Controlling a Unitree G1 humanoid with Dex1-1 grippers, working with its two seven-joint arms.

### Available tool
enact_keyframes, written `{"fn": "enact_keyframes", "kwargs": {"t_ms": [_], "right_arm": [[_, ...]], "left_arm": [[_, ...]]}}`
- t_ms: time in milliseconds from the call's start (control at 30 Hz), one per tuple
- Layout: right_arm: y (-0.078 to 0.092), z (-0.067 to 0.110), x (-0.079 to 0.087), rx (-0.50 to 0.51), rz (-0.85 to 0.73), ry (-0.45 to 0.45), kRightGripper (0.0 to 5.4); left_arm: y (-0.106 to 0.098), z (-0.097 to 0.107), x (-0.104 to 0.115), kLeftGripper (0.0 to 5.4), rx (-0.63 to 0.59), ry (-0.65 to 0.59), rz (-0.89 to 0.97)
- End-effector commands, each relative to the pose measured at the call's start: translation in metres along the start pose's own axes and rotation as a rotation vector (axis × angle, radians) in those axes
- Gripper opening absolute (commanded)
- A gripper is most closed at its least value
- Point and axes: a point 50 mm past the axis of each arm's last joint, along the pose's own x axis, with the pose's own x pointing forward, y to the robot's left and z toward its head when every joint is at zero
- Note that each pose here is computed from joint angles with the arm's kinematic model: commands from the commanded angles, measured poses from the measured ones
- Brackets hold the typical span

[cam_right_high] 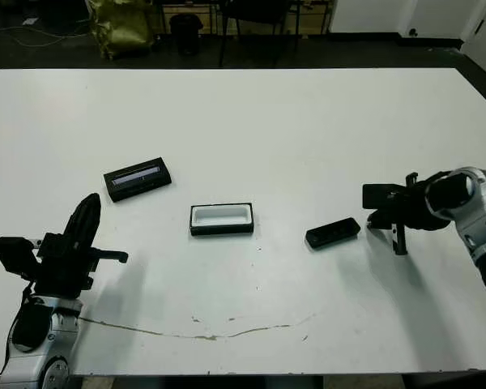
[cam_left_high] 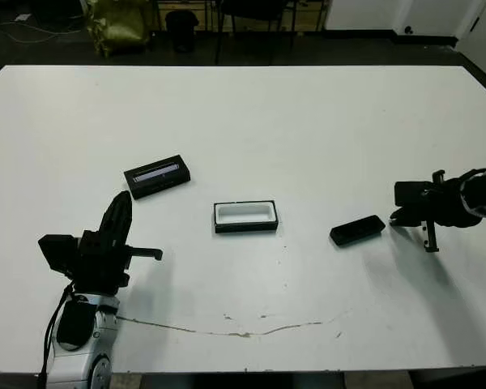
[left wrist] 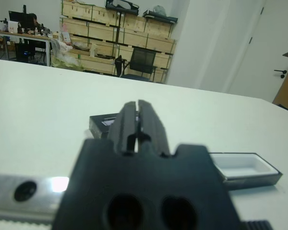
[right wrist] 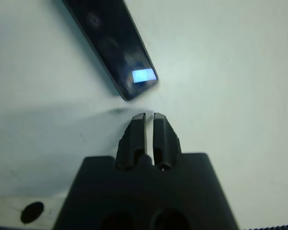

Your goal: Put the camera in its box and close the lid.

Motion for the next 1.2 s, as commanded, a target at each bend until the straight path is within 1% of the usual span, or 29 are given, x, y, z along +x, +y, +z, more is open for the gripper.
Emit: {"fn": "enact_keyframes", "kwargs": {"t_ms": [33, 67, 100, 233, 300, 367, 533, 600, 633, 667, 700, 767, 800, 833, 867, 933, 1000, 1067, 1133, 1167, 1200], "right_arm": [[0.013, 0.006, 0.009, -0.042, 0.081, 0.014, 0.00], [0.013, 0.009, 0.010, -0.065, 0.084, 0.016, 0.00], [0.013, 0.010, 0.011, -0.068, 0.090, 0.015, 0.00], [0.015, 0.009, 0.012, -0.011, 0.108, 0.023, 0.00], [0.016, 0.010, 0.006, -0.009, 0.104, 0.034, 0.00], [0.017, 0.012, -0.003, -0.028, 0.087, 0.048, 0.00], [0.023, 0.020, -0.024, -0.038, 0.066, 0.071, 0.00], [0.025, 0.022, -0.032, -0.011, 0.068, 0.062, 0.00], [0.026, 0.024, -0.036, -0.024, 0.053, 0.046, 0.00], [0.026, 0.025, -0.038, -0.060, 0.028, 0.028, 0.00], [0.025, 0.023, -0.035, -0.040, 0.032, 0.044, 0.00], [0.023, 0.013, -0.018, 0.024, 0.061, 0.073, 0.00], [0.022, 0.010, -0.012, 0.049, 0.076, 0.077, 0.00], [0.022, 0.011, -0.011, 0.047, 0.080, 0.071, 0.00], [0.022, 0.015, -0.013, 0.037, 0.076, 0.063, 0.00], [0.022, 0.028, -0.030, -0.003, 0.064, 0.054, 0.00], [0.024, 0.034, -0.041, -0.025, 0.057, 0.050, 0.00], [0.026, 0.031, -0.041, -0.002, 0.058, 0.033, 0.00], [0.029, 0.032, -0.042, -0.001, 0.059, 0.013, 0.00], [0.030, 0.033, -0.042, -0.016, 0.068, -0.011, 0.00], [0.029, 0.030, -0.038, 0.006, 0.104, -0.026, 0.00]], "left_arm": [[0.002, -0.003, -0.001, 0.02, -0.003, 0.033, 0.001], [0.002, -0.003, -0.001, 0.02, -0.009, 0.033, 0.001], [0.002, -0.003, -0.001, 0.02, -0.011, 0.033, 0.003], [0.002, -0.002, -0.002, 0.02, -0.001, 0.036, 0.007], [0.003, -0.003, -0.002, 0.02, -0.006, 0.036, 0.007], [0.003, -0.003, -0.002, 0.02, -0.006, 0.032, 0.004], [0.003, -0.003, -0.002, 0.02, 0.000, 0.036, 0.011], [0.003, -0.003, -0.002, 0.02, -0.001, 0.035, 0.011], [0.003, -0.003, -0.002, 0.02, -0.003, 0.034, 0.010], [0.003, -0.003, -0.002, 0.02, -0.006, 0.032, 0.008], [0.003, -0.003, -0.002, 0.02, -0.011, 0.028, 0.005], [0.003, -0.004, -0.002, 0.02, -0.009, 0.033, 0.011], [0.003, -0.004, -0.002, 0.02, -0.006, 0.036, 0.013], [0.003, -0.004, -0.002, 0.02, -0.004, 0.034, 0.011], [0.003, -0.004, -0.002, 0.02, -0.005, 0.033, 0.010], [0.003, -0.004, -0.003, 0.02, -0.001, 0.032, 0.010], [0.004, -0.004, -0.003, 0.02, 0.005, 0.034, 0.017], [0.004, -0.004, -0.004, 0.02, 0.010, 0.034, 0.018], [0.005, -0.004, -0.004, 0.02, 0.001, 0.026, 0.008], [0.005, -0.005, -0.003, 0.02, -0.003, 0.029, 0.007], [0.005, -0.005, -0.003, 0.02, -0.007, 0.032, 0.008]]}}
